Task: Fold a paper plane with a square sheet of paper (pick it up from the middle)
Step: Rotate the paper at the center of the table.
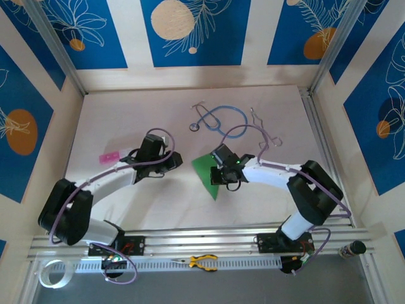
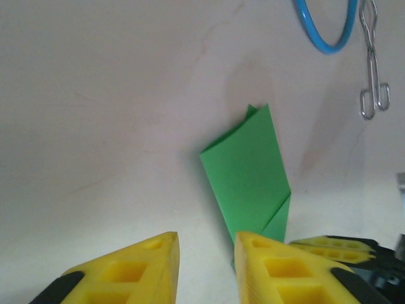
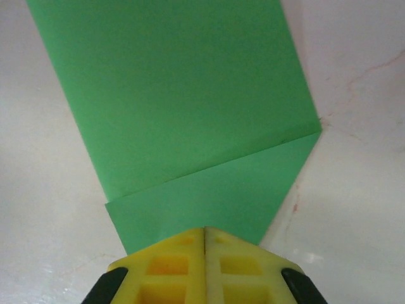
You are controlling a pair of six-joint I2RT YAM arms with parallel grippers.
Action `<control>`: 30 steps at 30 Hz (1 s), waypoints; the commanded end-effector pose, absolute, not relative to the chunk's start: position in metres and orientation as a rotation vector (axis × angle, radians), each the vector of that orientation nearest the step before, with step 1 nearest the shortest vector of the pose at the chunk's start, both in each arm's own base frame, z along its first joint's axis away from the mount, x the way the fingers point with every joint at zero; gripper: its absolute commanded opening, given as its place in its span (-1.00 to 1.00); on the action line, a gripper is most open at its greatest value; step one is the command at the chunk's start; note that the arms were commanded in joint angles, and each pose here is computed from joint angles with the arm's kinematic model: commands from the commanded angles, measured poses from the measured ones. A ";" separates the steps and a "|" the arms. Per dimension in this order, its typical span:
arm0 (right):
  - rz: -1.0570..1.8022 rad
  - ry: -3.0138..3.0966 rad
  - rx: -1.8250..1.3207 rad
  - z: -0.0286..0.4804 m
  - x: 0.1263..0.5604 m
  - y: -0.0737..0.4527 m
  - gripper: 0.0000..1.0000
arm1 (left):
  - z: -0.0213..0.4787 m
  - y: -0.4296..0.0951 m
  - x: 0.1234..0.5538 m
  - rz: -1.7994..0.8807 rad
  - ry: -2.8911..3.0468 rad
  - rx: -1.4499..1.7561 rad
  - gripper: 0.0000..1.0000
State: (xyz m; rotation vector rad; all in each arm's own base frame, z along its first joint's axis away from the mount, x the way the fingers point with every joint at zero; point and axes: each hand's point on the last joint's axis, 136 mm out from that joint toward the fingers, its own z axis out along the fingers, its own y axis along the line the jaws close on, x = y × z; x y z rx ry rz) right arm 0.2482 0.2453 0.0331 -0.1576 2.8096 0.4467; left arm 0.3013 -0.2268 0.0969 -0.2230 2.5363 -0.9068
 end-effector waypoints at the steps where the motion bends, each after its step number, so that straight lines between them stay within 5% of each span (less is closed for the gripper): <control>1: 0.554 2.825 -0.147 0.030 0.243 0.261 -0.94 | 0.105 -0.249 0.300 -1.018 2.527 -0.172 -0.44; 23: 0.510 3.029 0.484 -0.012 0.210 0.257 -1.00 | 0.080 -0.321 0.297 -1.345 2.629 -0.115 -0.74; 30: 0.577 3.038 0.520 -0.013 0.209 0.261 -1.00 | 0.057 -0.326 0.299 -1.254 2.720 -0.193 -0.85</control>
